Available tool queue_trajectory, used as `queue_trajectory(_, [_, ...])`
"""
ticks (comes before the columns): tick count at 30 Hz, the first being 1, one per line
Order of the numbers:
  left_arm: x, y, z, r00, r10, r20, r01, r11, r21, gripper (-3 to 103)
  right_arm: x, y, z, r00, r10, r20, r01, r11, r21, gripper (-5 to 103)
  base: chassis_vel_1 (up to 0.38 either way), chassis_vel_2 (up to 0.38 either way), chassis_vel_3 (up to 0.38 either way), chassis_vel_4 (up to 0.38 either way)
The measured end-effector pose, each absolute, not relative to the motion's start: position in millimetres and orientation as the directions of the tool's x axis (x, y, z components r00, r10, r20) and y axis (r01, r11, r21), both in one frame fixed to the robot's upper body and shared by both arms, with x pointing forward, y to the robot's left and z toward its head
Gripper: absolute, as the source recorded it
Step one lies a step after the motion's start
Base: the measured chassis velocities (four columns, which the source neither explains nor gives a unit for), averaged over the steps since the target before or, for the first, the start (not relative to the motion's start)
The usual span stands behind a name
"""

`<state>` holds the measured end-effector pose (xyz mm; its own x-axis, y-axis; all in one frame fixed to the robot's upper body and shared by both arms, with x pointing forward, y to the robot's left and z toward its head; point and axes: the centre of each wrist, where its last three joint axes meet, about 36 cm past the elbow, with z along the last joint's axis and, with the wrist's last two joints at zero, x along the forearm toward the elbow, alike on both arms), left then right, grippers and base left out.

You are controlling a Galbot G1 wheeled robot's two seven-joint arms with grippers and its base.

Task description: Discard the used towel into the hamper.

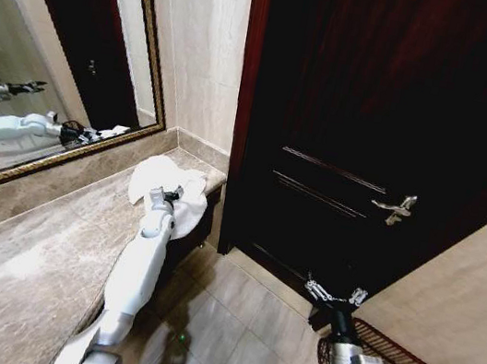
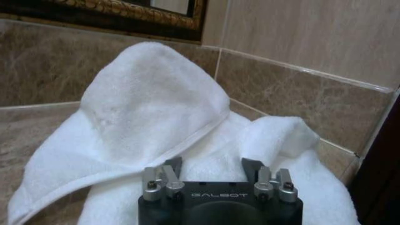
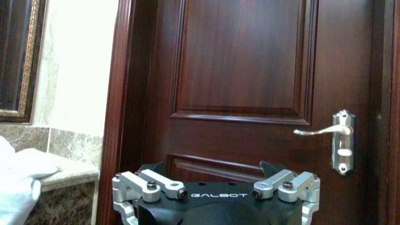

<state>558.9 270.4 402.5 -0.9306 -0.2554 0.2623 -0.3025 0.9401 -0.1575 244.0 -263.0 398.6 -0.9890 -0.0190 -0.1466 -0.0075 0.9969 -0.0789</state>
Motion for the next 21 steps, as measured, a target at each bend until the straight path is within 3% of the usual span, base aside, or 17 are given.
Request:
queue_trajectory(10, [545.3, 268.1, 394.1, -0.933, -0.242, 0.265, -0.307, 0.92, -0.242, 40, 243.2, -262.7, 400.5, -0.987, -0.015, -0.157, -0.003, 0.997, -0.077, 100, 0.0, 0.0, 0.0, 0.0])
queue_trajectory(13, [540.5, 266.2, 392.7, -0.933, -0.24, 0.267, -0.31, 0.913, -0.264, 28, 243.1, -264.7, 402.3, -0.987, -0.013, -0.162, 0.0, 0.997, -0.077, 100, 0.0, 0.0, 0.0, 0.0])
queue_trajectory(15, [539.3, 265.8, 392.7, -0.934, -0.239, 0.266, -0.311, 0.91, -0.273, 28, 243.1, -265.2, 403.1, -0.986, -0.013, -0.164, 0.0, 0.997, -0.078, 100, 0.0, 0.0, 0.0, 0.0])
queue_trajectory(17, [536.9, 264.9, 394.2, -0.934, -0.238, 0.266, -0.314, 0.901, -0.298, 17, 243.7, -266.4, 405.2, -0.985, -0.011, -0.171, 0.002, 0.997, -0.075, 100, 0.0, 0.0, 0.0, 0.0])
queue_trajectory(19, [535.6, 264.7, 394.7, -0.934, -0.236, 0.266, -0.314, 0.899, -0.305, 17, 244.3, -267.5, 406.5, -0.985, -0.006, -0.175, 0.007, 0.997, -0.073, 100, 0.0, 0.0, 0.0, 0.0])
queue_trajectory(21, [532.0, 264.5, 394.3, -0.936, -0.236, 0.261, -0.313, 0.896, -0.315, 10, 245.3, -270.1, 409.1, -0.984, 0.003, -0.181, 0.016, 0.997, -0.069, 100, 0.0, 0.0, 0.0, 0.0])
